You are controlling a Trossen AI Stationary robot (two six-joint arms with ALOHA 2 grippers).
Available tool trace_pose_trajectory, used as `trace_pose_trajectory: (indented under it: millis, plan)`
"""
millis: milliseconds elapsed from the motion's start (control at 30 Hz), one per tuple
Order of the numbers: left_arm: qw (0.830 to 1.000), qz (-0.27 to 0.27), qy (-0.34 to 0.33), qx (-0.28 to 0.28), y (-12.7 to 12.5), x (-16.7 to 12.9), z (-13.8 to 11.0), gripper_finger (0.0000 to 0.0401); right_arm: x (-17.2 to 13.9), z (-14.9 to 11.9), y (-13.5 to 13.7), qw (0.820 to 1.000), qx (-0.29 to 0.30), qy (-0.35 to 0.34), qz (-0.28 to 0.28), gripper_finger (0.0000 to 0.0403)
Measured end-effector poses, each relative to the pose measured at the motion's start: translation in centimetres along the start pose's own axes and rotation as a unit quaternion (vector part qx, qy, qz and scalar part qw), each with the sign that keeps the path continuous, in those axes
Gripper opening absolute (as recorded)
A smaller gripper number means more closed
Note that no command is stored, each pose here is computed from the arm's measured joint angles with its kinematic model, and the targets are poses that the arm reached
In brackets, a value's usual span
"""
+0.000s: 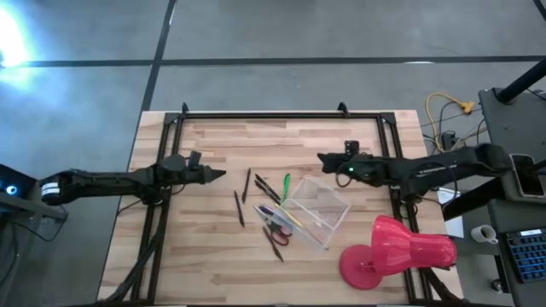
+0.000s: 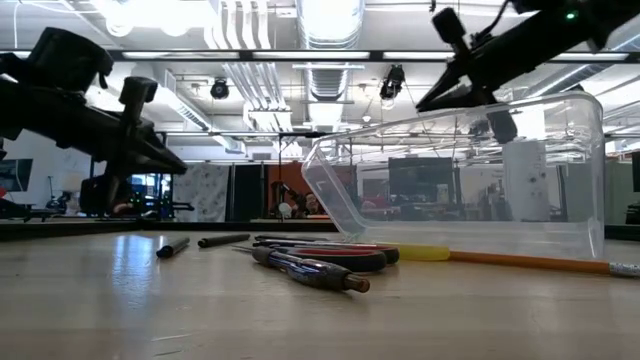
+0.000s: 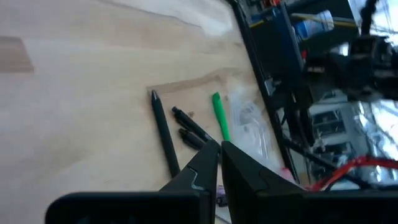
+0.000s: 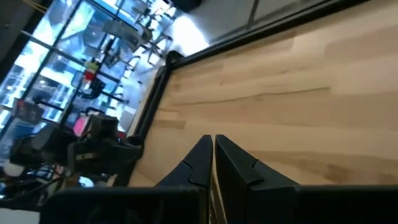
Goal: Pick & place school supplies into a supply box
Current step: Put the green pen into the transparent supply box
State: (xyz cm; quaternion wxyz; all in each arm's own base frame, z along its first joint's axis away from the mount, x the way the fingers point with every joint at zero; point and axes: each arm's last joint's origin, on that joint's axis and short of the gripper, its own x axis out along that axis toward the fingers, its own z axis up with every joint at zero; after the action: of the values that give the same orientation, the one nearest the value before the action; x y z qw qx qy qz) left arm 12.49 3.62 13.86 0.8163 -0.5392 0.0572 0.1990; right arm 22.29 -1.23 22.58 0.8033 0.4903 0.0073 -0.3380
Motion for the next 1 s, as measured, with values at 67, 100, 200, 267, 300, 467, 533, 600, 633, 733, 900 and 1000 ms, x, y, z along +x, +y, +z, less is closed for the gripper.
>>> trace_pose_trajectory:
  millis: [67,100,200,267,300,467,533,600,633,733,900,1000]
  plan:
    - [1.0,0.004,0.0,-0.023,0.1,0.0,0.0,0.0006,0.8,-0.4,0.9,1.0,0.008,0.022,0.002,0.0013]
    - [1.0,0.005,0.0,-0.025,0.1,0.1,0.0,0.0006,1.2,-0.6,1.3,0.999,0.005,0.031,0.003,0.0013]
    - [1.0,0.005,-0.001,-0.021,0.1,0.1,0.0,0.0006,3.0,-1.0,1.9,0.998,-0.028,0.053,-0.012,0.0013]
    - [1.0,0.003,-0.002,-0.031,0.1,0.1,0.0,0.0006,4.4,-0.8,2.1,0.995,-0.04,0.087,-0.035,0.0013]
    - [0.999,-0.004,-0.005,-0.04,-0.1,0.0,0.0,0.0006,5.1,-0.8,2.1,0.992,-0.047,0.105,-0.051,0.0013]
    - [0.997,-0.055,-0.028,-0.046,-1.1,0.0,0.5,0.0006,7.8,-1.2,2.3,0.959,-0.136,0.197,-0.151,0.0039]
    - [0.997,-0.054,-0.032,-0.046,-1.4,0.0,0.7,0.0008,8.7,-1.4,2.8,0.942,-0.175,0.228,-0.174,0.0065]
    - [0.997,-0.045,-0.036,-0.046,-1.7,0.0,0.9,0.0013,9.6,-1.6,3.5,0.928,-0.203,0.251,-0.189,0.0094]
    - [0.998,-0.035,-0.035,-0.046,-1.8,0.1,1.0,0.0017,10.0,-1.8,3.8,0.92,-0.214,0.26,-0.2,0.0108]
    - [0.999,-0.001,-0.021,-0.043,-2.1,0.2,1.1,0.0031,11.5,-2.3,4.6,0.904,-0.223,0.286,-0.224,0.0147]
    - [0.998,0.053,0.003,-0.041,-2.6,0.3,1.4,0.0045,14.3,-2.9,4.6,0.874,-0.198,0.349,-0.274,0.0193]
    - [0.997,0.07,0.012,-0.041,-2.7,0.3,1.4,0.0046,15.8,-3.9,3.7,0.852,-0.19,0.39,-0.292,0.0204]
